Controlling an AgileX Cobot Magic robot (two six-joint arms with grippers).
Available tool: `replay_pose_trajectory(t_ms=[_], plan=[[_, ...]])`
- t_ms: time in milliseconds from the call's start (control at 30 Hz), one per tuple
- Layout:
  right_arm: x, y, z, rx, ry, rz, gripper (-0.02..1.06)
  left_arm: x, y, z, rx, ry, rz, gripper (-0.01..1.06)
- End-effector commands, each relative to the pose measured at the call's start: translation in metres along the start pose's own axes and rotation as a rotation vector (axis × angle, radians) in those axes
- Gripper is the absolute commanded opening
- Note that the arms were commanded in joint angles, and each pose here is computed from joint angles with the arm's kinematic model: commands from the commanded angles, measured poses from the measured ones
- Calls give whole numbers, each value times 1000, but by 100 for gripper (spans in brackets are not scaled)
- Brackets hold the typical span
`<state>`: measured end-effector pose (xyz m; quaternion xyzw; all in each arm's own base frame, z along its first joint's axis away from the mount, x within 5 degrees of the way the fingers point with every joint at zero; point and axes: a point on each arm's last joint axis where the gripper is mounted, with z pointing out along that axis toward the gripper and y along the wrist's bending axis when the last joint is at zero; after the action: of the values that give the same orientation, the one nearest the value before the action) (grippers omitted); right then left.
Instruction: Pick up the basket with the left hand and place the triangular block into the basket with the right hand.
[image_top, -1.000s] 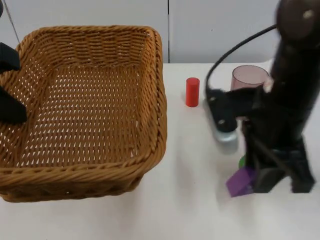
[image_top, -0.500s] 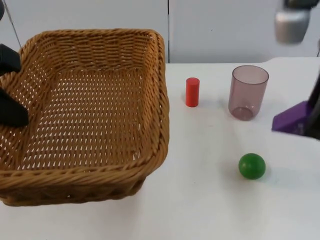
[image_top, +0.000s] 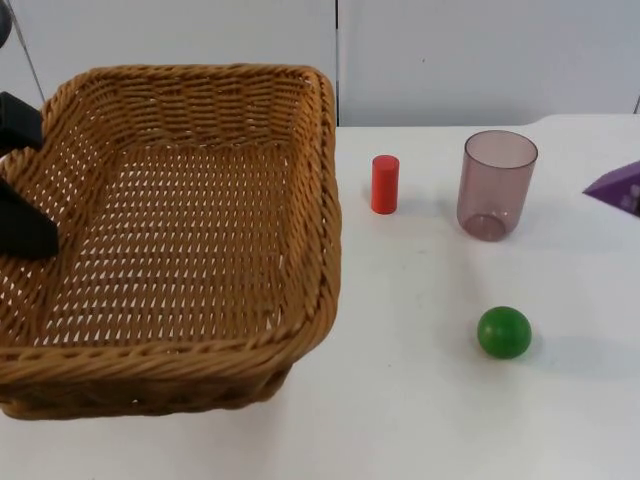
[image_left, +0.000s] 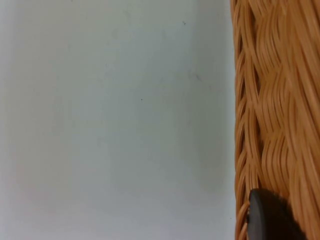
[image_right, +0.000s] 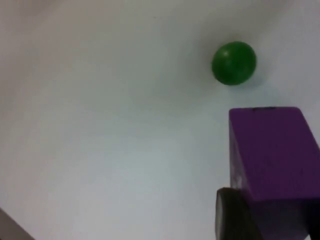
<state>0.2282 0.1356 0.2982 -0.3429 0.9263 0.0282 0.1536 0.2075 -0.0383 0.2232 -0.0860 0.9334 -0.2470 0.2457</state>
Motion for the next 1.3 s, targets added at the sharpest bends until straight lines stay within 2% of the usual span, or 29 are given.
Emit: replay_pose_trajectory(t_ms=[0,167,267,333,367,500,533,667,700,833,1000,1100,1200,1233,1267], plan=[[1,-3,-3,28,-11,18,0,0,-2,-2,13,-3,-19,0],[-14,-5,-19,37,-98,19,0,1,-2,-2,14,4,-17,0],[-34,-6,-41,24,-180,22,0,1,-2,-2,16,7,-17,0],[-53,-1,-46,12,-181,-3,0,1,-2,-2,16,9,-17,0],[-53,-1,-46,12,-181,-3,0,1,-2,-2,16,9,-17,0],[-102,30,-30,-23,-183,-111,0,1,-2,-2,16,9,-17,0],[-102,30,-30,-23,-183,-111,0,1,-2,-2,16,9,-17,0],[-147,67,7,-60,-172,-197,0,1,-2,-2,16,9,-17,0],[-147,67,7,-60,-172,-197,0,1,-2,-2,16,9,-17,0],[-180,98,47,-90,-210,-239,0,1,-2,-2,15,7,-16,0],[-189,116,81,-101,-227,-264,0,1,-2,-2,14,8,-15,0],[-190,118,95,-108,-205,-261,0,1,-2,-2,14,8,-15,0],[-189,120,107,-117,-184,-258,9,1,-2,-2,14,8,-15,0],[-189,120,107,-117,-184,-258,9,1,-2,-2,14,8,-15,0],[-189,120,110,-117,-179,-258,16,1,-2,-2,14,6,-15,0]])
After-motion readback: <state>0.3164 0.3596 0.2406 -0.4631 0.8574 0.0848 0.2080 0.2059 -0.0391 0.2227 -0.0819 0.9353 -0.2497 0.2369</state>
